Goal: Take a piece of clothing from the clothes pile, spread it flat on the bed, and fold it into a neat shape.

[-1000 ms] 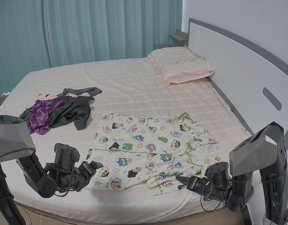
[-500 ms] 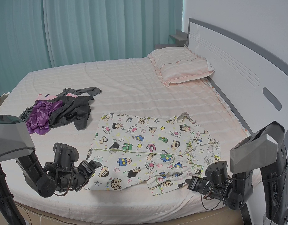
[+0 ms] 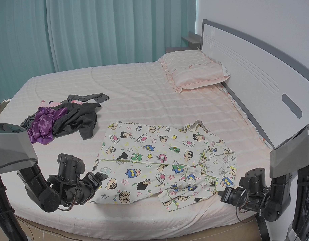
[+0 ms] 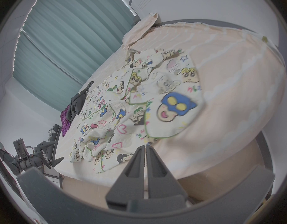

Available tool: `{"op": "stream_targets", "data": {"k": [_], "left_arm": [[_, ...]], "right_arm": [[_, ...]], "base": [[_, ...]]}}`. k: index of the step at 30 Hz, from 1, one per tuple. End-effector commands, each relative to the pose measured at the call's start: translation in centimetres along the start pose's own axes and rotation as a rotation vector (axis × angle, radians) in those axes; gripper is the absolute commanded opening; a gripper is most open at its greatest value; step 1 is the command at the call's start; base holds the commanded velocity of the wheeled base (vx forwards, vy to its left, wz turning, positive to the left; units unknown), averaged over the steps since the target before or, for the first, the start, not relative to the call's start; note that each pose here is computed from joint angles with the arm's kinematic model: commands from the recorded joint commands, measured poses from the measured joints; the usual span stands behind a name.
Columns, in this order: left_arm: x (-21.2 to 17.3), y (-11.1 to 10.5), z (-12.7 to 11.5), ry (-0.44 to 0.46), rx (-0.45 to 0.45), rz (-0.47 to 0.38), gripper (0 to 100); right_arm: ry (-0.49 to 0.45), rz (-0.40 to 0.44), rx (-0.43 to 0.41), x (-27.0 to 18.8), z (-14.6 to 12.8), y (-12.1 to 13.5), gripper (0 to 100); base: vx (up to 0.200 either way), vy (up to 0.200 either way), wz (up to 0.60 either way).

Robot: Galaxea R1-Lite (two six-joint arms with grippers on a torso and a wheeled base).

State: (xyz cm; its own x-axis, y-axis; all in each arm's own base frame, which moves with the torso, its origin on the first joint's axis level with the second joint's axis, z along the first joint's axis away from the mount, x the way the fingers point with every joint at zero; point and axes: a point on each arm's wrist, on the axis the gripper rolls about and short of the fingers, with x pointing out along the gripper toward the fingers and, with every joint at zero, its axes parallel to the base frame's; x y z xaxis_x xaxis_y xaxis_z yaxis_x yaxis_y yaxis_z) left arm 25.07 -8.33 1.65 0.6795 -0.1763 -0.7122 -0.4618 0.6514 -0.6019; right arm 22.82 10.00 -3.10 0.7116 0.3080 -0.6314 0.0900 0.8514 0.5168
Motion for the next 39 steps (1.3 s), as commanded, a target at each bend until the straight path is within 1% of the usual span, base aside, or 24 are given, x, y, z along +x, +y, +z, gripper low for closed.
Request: {"op": "stream_targets", "data": {"k": [1,2,5,8,9,12,13,15,16,17,19,22,24,25,28,30,35,38,39], "left_arm": [[0.0,0.0,0.0,0.0,0.0,0.001,100],[0.0,0.0,0.0,-0.001,0.0,0.0,100],[0.1,0.0,0.0,0.0,0.0,0.001,100],[0.1,0.0,0.0,0.001,0.0,0.002,100],[0.1,0.0,0.0,0.001,0.0,0.002,100],[0.1,0.1,0.0,0.001,0.0,0.004,100],[0.1,0.0,0.0,0.001,0.0,0.002,100],[0.1,0.0,0.0,0.001,0.0,0.002,100],[0.1,0.0,0.0,0.001,0.0,0.002,100],[0.1,0.1,0.0,0.001,-0.002,0.004,100],[0.1,0.0,0.0,0.003,-0.003,0.001,100],[0.0,0.1,-0.1,0.009,-0.003,0.001,100],[0.0,0.1,-0.1,0.009,-0.003,0.001,100],[0.0,0.3,-0.4,0.024,0.004,0.014,100],[-0.4,1.3,-1.6,0.068,0.087,0.051,100],[-0.6,1.9,-1.9,0.084,0.139,0.074,100],[-0.4,2.5,-2.1,0.091,0.157,0.102,100],[-0.1,2.8,-2.3,0.102,0.159,0.123,100],[0.7,3.1,-2.5,0.104,0.163,0.144,100]], "right_arm": [[-0.027,0.005,0.004,-3.0,1.5,-1.1,0],[0.007,0.013,0.0,-3.4,1.2,-1.4,0],[0.052,0.022,-0.003,-3.1,0.5,-1.3,0],[0.062,0.02,-0.005,-2.1,0.1,-1.2,0],[0.051,0.025,-0.003,-1.4,0.1,-1.1,100],[0.035,0.013,0.004,-0.5,0.2,-1.5,100],[-0.011,0.011,0.019,0.1,1.2,-1.9,100],[-0.061,0.003,0.043,0.5,2.5,-2.5,100],[-0.07,0.003,0.048,0.6,2.7,-2.6,100],[-0.117,-0.004,0.066,0.9,4.0,-3.2,100],[-0.149,-0.014,0.086,1.1,5.2,-4.0,100],[-0.134,-0.026,0.094,1.1,5.2,-4.4,100],[-0.134,-0.026,0.094,1.1,5.2,-4.4,100],[-0.116,-0.014,0.086,1.1,4.7,-4.0,100],[-0.123,-0.006,0.084,0.7,4.6,-3.6,100],[-0.119,-0.001,0.089,0.2,4.6,-3.4,100],[-0.115,0.02,0.118,-0.7,4.2,-2.9,100],[-0.111,0.034,0.107,-0.9,3.8,-2.5,100],[-0.108,0.043,0.1,-1.1,3.6,-2.3,100]], "base": [[0.0,0.0,0.0],[0.0,0.0,0.0],[0.0,0.0,0.0],[0.0,0.0,0.0],[0.0,0.0,0.0],[0.0,0.0,0.0],[0.0,0.0,0.0],[0.0,0.0,0.0],[0.0,0.0,0.0],[0.0,0.0,0.0],[0.0,0.0,0.0],[0.0,0.0,0.0],[0.0,0.0,0.0],[0.0,0.0,0.0],[0.0,0.0,0.0],[0.0,0.0,0.0],[0.0,0.0,0.0],[0.0,0.0,0.0],[0.0,0.0,0.0]]}}
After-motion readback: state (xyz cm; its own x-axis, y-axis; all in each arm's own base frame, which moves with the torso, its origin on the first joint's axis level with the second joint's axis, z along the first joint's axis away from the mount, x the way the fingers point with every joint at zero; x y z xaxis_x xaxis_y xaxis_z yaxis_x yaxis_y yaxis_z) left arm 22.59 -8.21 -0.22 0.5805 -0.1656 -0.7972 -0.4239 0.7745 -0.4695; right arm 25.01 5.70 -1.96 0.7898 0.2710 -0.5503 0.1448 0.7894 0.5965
